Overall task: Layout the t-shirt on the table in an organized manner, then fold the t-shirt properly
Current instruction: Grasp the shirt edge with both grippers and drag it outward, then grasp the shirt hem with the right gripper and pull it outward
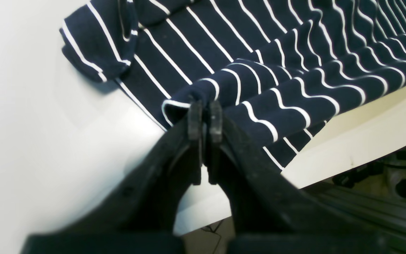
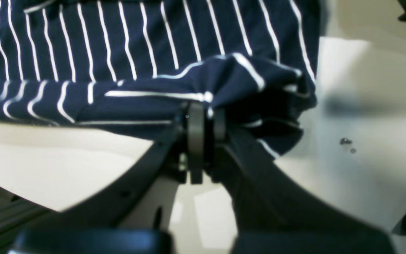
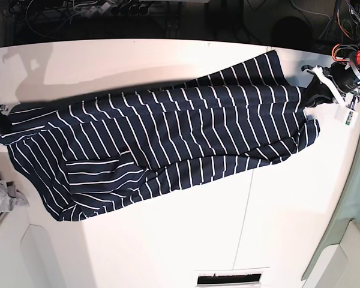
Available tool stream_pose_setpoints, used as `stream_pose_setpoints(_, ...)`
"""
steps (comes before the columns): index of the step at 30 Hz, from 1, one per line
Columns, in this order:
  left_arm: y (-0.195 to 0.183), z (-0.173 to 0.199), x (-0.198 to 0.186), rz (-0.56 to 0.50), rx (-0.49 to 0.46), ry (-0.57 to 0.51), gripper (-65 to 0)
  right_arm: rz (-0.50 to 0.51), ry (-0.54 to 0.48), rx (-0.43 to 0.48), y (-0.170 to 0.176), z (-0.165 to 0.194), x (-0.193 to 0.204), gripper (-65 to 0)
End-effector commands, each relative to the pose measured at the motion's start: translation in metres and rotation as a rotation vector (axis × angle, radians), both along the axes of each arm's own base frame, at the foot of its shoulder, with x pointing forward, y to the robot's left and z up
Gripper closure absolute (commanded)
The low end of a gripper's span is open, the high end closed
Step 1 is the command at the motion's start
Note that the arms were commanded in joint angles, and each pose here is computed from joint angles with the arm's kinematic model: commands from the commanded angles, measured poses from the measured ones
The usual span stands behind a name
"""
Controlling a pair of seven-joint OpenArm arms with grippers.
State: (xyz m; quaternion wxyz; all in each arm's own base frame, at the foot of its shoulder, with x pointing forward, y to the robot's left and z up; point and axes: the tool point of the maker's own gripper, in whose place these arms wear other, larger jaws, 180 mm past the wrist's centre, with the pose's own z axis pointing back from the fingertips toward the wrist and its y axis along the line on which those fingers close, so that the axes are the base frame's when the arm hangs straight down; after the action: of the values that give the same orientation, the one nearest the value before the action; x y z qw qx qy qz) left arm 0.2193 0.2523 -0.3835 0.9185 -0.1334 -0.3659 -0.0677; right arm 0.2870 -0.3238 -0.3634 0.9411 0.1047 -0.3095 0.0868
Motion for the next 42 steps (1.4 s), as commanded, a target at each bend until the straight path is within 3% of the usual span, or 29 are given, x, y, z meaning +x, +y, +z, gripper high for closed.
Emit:
stream_pose_setpoints(1, 0.004, 0.007, 0.006, -0.001, 0.009, -0.031, 0.0, 0.001, -0.046, -0.014, -0.006, 0.015, 0.01, 0.0)
stream_pose_setpoints(7, 0.014, 0.0, 0.012, 0.039, 0.019, -0.076, 0.0, 0.018, -0.033, 0.01, 0.017, -0.005, 0.008, 0.0)
stream_pose_setpoints(14, 0.032, -0.029, 0.016, 0.116, -0.013, -0.013, 0.0, -0.007, -0.019, 0.043, 0.031, -0.034, 0.004, 0.0)
stream_pose_setpoints(18, 0.037, -0.039, 0.017, 0.143, -0.033, 0.014, 0.0, -0.015, -0.022, 0.05, 0.031, -0.035, 0.004, -18.1)
stream_pose_setpoints(21, 0.034, -0.036, 0.017, 0.138, -0.059, 0.027, -12.6, -0.024, -0.027, 0.047, 0.026, -0.028, 0.006, -19.8)
stream_pose_setpoints(23, 0.029, -0.031, 0.015, 0.12, -0.08, 0.052, -16.5, -0.041, -0.045, 0.057, 0.021, -0.016, 0.009, -19.7)
stream_pose_setpoints(26, 0.025, -0.009, 0.017, 0.101, -0.112, -0.004, -16.5, -0.088, -0.12, 0.088, 0.009, 0.012, 0.018, -19.8)
stream_pose_setpoints(30, 0.032, 0.012, 0.017, 0.108, -0.088, -0.061, -16.4, -0.144, -0.191, 0.105, -0.007, 0.033, 0.024, -19.8)
stream_pose_setpoints(42, 0.012, -0.004, -0.003, 0.125, -0.156, -0.024, -16.4, -0.156, -0.336, 0.077, -0.01, 0.051, 0.047, -19.7)
